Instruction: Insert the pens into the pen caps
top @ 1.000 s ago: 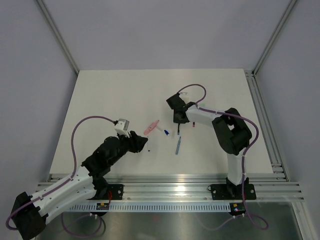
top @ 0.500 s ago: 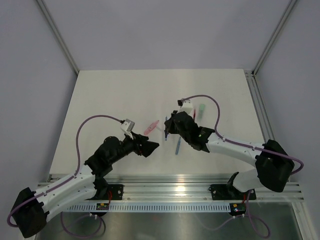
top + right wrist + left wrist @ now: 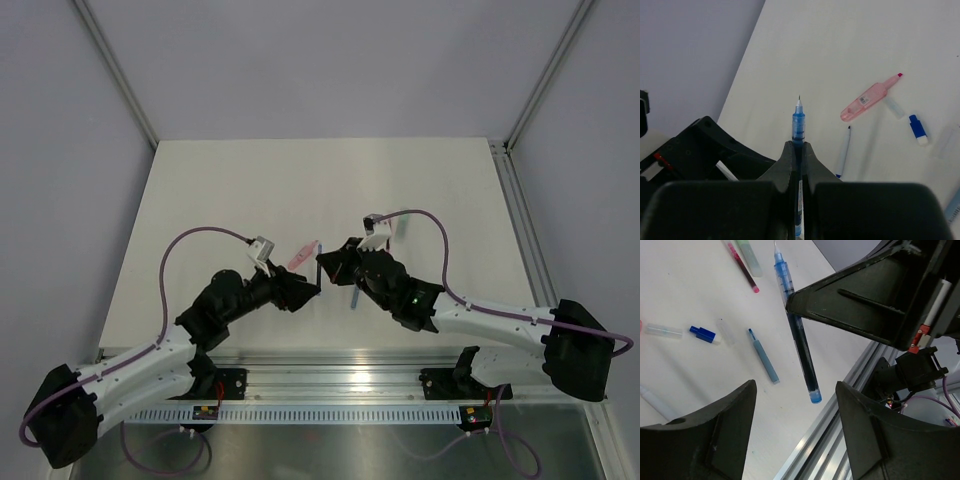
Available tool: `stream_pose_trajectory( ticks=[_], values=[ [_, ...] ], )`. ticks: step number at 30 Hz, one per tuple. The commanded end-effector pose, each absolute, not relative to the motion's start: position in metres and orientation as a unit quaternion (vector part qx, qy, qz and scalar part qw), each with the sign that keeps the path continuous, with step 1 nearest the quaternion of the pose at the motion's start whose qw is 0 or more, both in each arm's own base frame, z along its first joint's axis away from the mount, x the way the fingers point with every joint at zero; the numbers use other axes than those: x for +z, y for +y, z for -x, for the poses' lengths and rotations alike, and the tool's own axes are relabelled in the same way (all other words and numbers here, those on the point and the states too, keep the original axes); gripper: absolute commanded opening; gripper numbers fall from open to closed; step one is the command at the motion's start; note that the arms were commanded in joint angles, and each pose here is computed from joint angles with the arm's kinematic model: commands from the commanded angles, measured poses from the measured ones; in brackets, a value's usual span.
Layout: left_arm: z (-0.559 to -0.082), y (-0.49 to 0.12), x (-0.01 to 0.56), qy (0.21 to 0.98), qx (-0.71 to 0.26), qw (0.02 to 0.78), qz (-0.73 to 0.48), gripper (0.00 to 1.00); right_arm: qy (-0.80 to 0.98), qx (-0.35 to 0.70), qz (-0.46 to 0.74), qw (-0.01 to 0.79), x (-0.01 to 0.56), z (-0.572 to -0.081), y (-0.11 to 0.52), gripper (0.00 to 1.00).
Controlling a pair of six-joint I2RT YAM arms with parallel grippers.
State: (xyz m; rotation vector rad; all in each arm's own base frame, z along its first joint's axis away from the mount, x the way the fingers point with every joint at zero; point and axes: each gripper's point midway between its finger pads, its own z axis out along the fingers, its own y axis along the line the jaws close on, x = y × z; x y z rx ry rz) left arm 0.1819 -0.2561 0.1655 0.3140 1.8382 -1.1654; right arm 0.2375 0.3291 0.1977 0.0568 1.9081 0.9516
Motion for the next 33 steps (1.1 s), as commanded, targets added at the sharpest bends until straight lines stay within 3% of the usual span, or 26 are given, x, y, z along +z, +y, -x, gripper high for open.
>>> stream_pose_trajectory(
  ticks=[1, 7, 12, 17, 21, 22, 24, 25, 29, 33],
  values=[
    [-0.181, -0.262, 0.179, 0.721, -0.501, 0.459, -0.134, 0.62, 0.747, 0.436, -0.031, 0.501, 0.226, -0.231, 0.34, 0.0],
    [-0.182, -0.261, 0.18, 0.716, -0.512, 0.457, -0.129, 0.54, 0.753, 0.437, -0.018, 0.492, 0.223, -0.227, 0.347, 0.0],
    [-0.177, -0.265, 0.181, 0.712, -0.523, 0.447, -0.141, 0.41, 0.751, 0.442, -0.011, 0.49, 0.224, -0.225, 0.352, 0.0],
    [-0.177, -0.269, 0.179, 0.714, -0.525, 0.44, -0.146, 0.38, 0.755, 0.443, 0.007, 0.483, 0.224, -0.222, 0.359, 0.0],
    [-0.178, -0.269, 0.178, 0.714, -0.523, 0.441, -0.148, 0.19, 0.757, 0.442, 0.01, 0.482, 0.224, -0.222, 0.359, 0.0],
    [-0.179, -0.268, 0.178, 0.715, -0.521, 0.442, -0.147, 0.05, 0.758, 0.441, 0.013, 0.48, 0.224, -0.221, 0.36, 0.0],
    [-0.18, -0.267, 0.178, 0.716, -0.518, 0.446, -0.143, 0.0, 0.761, 0.436, 0.014, 0.48, 0.224, -0.221, 0.358, 0.0],
    [-0.181, -0.266, 0.177, 0.717, -0.515, 0.447, -0.142, 0.0, 0.767, 0.429, 0.017, 0.478, 0.221, -0.221, 0.357, 0.02],
    [-0.186, -0.261, 0.174, 0.724, -0.5, 0.456, -0.132, 0.0, 0.777, 0.409, 0.023, 0.477, 0.225, -0.219, 0.348, 0.29],
    [-0.19, -0.254, 0.173, 0.73, -0.483, 0.468, -0.12, 0.0, 0.796, 0.374, 0.024, 0.475, 0.22, -0.218, 0.329, 0.35]
  ],
)
